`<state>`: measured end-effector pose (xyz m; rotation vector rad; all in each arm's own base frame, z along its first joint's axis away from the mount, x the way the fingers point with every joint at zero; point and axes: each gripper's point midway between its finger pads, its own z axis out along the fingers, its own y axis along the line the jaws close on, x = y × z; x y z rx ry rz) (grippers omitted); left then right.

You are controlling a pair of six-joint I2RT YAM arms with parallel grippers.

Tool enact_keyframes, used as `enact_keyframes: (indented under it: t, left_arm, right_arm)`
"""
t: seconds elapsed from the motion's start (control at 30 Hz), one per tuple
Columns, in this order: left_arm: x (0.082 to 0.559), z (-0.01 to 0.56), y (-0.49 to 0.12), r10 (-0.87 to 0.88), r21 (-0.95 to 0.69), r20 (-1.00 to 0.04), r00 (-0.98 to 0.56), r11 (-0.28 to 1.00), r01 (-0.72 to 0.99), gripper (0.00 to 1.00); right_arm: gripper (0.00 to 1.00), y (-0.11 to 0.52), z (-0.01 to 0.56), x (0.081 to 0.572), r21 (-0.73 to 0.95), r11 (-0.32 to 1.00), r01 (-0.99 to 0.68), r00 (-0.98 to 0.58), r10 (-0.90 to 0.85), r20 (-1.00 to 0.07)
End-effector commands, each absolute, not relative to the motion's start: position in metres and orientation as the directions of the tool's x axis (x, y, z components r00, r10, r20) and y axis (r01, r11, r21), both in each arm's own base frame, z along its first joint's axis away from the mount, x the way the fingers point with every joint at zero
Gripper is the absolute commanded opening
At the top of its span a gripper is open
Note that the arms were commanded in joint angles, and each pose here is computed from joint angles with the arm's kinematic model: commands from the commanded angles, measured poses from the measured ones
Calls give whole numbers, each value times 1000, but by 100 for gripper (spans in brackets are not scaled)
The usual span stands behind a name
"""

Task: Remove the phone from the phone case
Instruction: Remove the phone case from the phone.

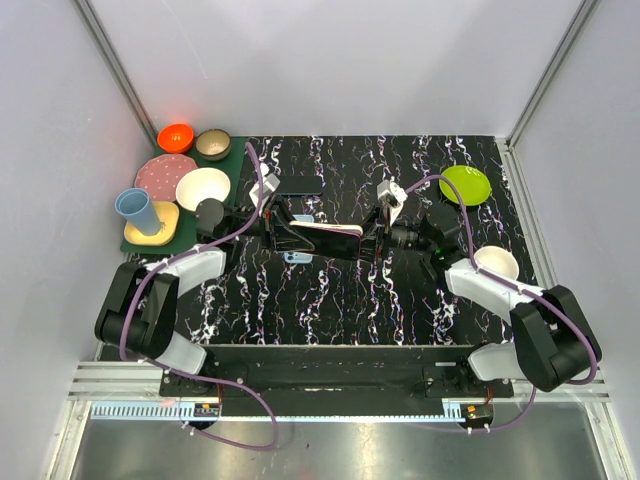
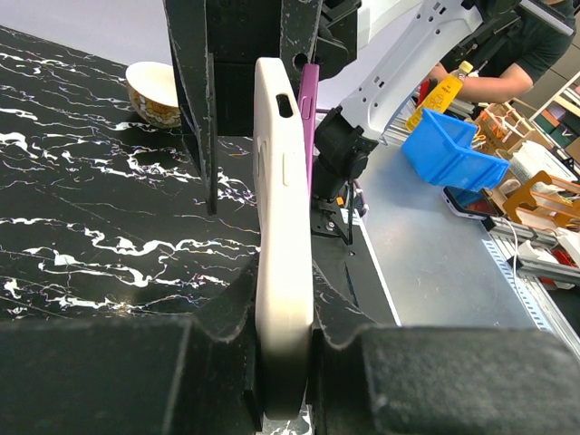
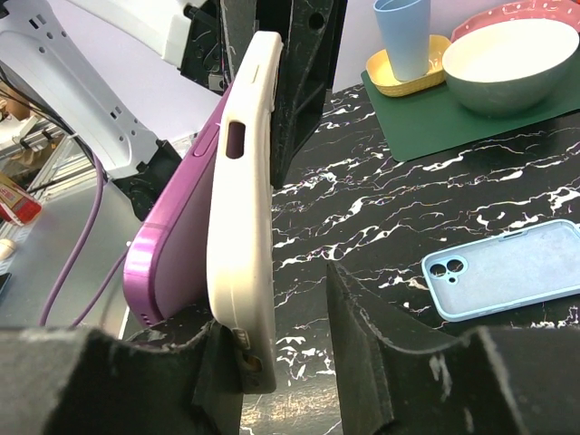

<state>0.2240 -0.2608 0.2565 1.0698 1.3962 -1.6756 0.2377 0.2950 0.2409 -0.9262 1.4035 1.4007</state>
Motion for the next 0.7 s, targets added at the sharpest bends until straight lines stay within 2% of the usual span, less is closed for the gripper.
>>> enact_keyframes:
  t: [0.0, 0.1, 0.5, 0.57, 0.67]
  left_arm:
    - [238, 275, -271, -106, -327, -934, -342, -132, 936, 0]
    - [240, 272, -272, -102, -333, -933, -346, -128, 934, 0]
    - [245, 263, -276, -77, -368, -923, -377, -117, 923, 0]
    - [245, 262, -277, -76, -375, -920, -384, -115, 920, 0]
    - [248, 263, -277, -73, -386, -916, -395, -112, 916, 0]
  right_arm:
    - [42, 305, 265, 232, 171, 41, -984, -164, 133, -977]
    - [39, 305, 265, 233, 163, 42, -986, -156, 132, -979]
    - [4, 305, 264, 227, 130, 12, -991, -128, 136, -982]
    - [0, 305, 263, 226, 126, 8, -992, -124, 138, -983]
    - [0, 305, 262, 224, 133, 1, -991, -132, 137, -982]
